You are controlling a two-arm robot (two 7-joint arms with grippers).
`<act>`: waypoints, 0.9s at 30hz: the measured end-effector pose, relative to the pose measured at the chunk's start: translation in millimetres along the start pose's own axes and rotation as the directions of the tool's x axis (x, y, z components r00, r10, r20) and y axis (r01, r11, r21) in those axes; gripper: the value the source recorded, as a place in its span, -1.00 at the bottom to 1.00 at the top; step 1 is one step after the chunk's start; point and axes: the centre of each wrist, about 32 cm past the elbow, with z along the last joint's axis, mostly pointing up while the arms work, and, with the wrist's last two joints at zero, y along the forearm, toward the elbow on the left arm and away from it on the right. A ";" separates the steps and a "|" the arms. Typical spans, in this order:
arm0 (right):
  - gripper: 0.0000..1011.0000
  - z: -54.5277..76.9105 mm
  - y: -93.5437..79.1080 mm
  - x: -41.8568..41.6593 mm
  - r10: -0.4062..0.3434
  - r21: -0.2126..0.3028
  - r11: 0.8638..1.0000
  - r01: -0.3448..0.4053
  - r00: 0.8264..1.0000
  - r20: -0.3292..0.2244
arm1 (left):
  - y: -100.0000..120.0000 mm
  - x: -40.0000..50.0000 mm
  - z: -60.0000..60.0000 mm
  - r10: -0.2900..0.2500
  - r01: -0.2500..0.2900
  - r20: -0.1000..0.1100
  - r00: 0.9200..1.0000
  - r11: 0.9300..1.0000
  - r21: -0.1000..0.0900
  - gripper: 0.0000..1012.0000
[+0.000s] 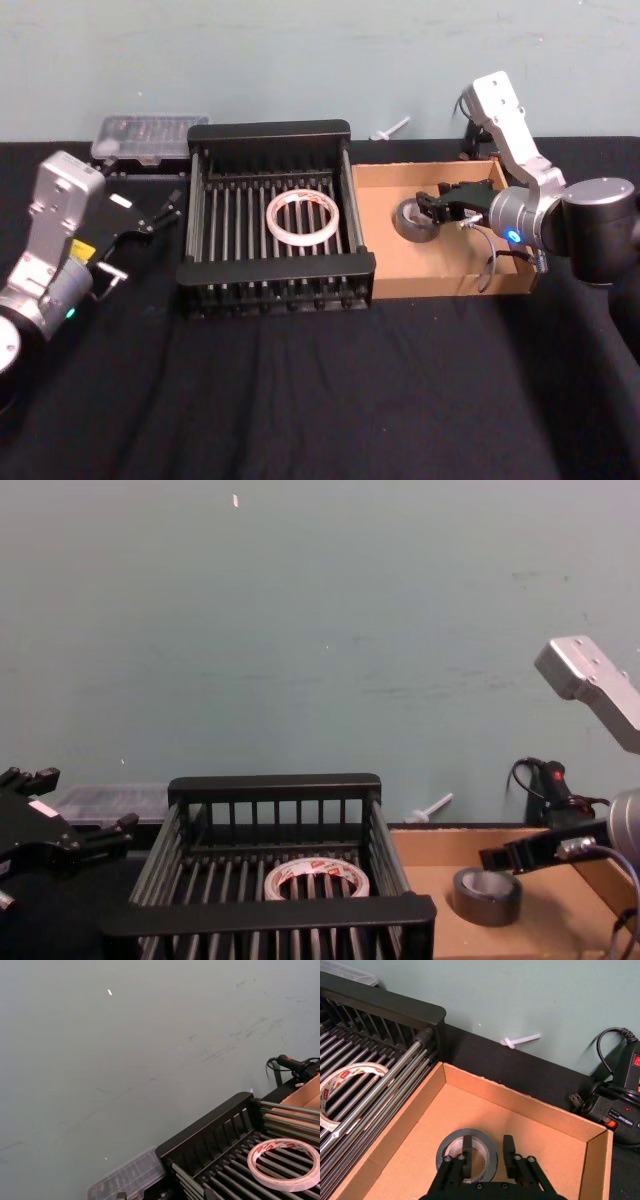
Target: Pick up the white tape and place it into the black box , Pick up the silver tape and place it into the brown box.
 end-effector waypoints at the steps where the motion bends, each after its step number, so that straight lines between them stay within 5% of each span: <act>1: -0.28 0.0 0.0 0.0 0.000 0.000 1.000 0.000 1.000 0.000 | 0.0 0.0 0.0 0.000 0.000 0.000 1.000 1.000 0.000 0.98; 19: 0.86 -0.2 -0.6 0.1 0.000 0.000 1.000 0.000 1.000 0.000 | 0.0 0.0 0.0 0.000 0.000 0.000 1.000 1.000 0.000 0.98; 27: 0.98 -0.3 -0.8 0.0 0.000 0.001 1.000 0.000 1.000 -0.001 | 0.0 0.0 0.0 0.000 0.000 0.000 1.000 1.000 0.000 0.98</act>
